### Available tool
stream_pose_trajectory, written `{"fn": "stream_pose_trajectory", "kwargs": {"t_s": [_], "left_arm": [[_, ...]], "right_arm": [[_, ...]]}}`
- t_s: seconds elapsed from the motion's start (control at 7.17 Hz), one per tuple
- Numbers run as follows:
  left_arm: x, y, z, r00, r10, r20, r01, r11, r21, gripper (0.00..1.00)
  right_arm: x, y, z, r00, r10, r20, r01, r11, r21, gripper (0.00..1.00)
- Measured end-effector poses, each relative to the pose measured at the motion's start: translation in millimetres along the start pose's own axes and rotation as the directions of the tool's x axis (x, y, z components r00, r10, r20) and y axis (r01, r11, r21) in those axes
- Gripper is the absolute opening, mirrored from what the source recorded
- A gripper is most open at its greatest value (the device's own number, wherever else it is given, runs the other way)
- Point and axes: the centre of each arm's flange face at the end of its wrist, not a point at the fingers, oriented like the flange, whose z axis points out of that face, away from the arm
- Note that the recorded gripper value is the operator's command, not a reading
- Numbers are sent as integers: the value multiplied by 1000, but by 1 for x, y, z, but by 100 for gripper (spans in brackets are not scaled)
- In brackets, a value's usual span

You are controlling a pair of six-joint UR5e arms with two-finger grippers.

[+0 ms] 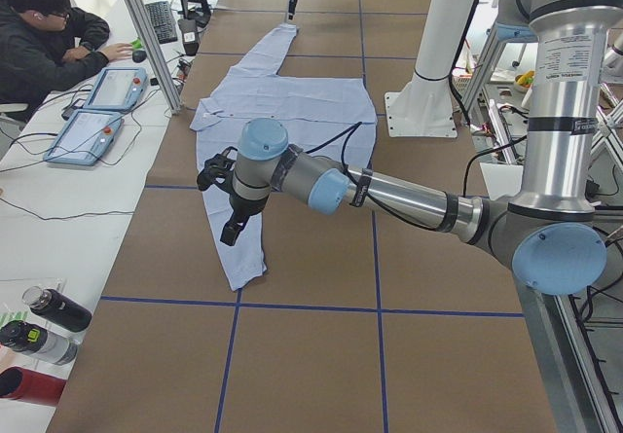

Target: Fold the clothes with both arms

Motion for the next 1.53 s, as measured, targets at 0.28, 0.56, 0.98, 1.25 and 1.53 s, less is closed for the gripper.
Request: {"fn": "stream_pose_trajectory", "kwargs": {"t_s": [0.28,0.56,0.98,1.25,1.53], "left_arm": [[0,0,0,1000,2,-1,-2,1000,0,100],[0,0,0,1000,3,0,-3,1000,1,100],[0,0,0,1000,5,0,-5,1000,1,100],[0,0,0,1000,6,0,-6,1000,0,100],[-1,0,1,1000,6,0,-6,1000,-2,100]], "right_arm": [[2,5,13,1000,2,-14,-2,1000,-21,63],[0,10,22,1000,-5,-20,5,999,-36,63],[0,17,34,999,-12,-32,10,998,-55,63],[-1,19,39,999,-17,-41,15,998,-59,62],[-3,21,41,999,-21,-44,18,998,-61,43]]}}
